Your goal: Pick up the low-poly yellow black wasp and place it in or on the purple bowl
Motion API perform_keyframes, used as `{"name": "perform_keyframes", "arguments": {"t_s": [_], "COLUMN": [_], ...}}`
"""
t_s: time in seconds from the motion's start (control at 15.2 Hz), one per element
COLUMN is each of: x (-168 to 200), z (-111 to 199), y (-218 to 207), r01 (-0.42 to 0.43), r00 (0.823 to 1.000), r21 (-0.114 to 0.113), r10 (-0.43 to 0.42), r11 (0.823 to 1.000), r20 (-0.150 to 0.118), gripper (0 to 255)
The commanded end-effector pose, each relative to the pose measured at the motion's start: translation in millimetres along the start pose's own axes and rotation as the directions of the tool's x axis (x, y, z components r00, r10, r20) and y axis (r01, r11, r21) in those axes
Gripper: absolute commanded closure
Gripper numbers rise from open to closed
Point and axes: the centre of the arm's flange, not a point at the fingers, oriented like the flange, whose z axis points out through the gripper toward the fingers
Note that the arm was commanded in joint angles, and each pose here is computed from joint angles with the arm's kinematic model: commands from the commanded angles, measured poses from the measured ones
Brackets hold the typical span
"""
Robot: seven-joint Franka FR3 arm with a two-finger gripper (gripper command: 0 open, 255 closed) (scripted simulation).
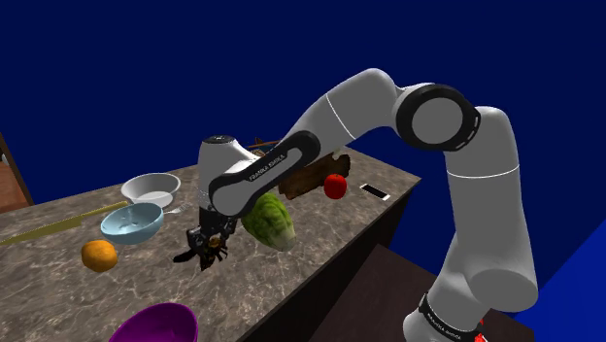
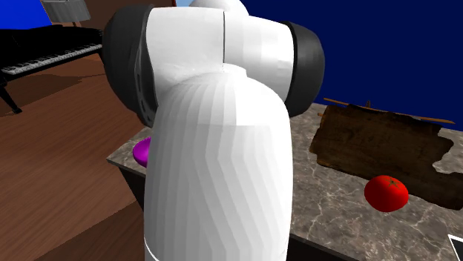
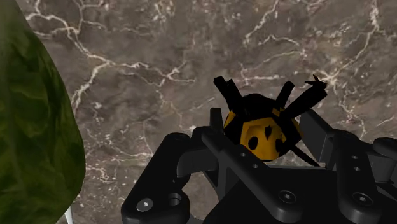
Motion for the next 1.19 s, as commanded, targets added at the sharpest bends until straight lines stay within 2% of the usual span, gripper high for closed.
{"name": "perform_keyframes", "arguments": {"t_s": [0.0, 1.12], "x": [-0.2, 1.7], "z": [-9.8, -99.3], "y": [-1.0, -8.6], "r01": [0.000, 0.000], "r00": [1.000, 1.000], "r21": [0.000, 0.000], "r10": [0.000, 0.000], "r11": [1.000, 1.000], "r20": [0.000, 0.000], "gripper": [255, 255]}}
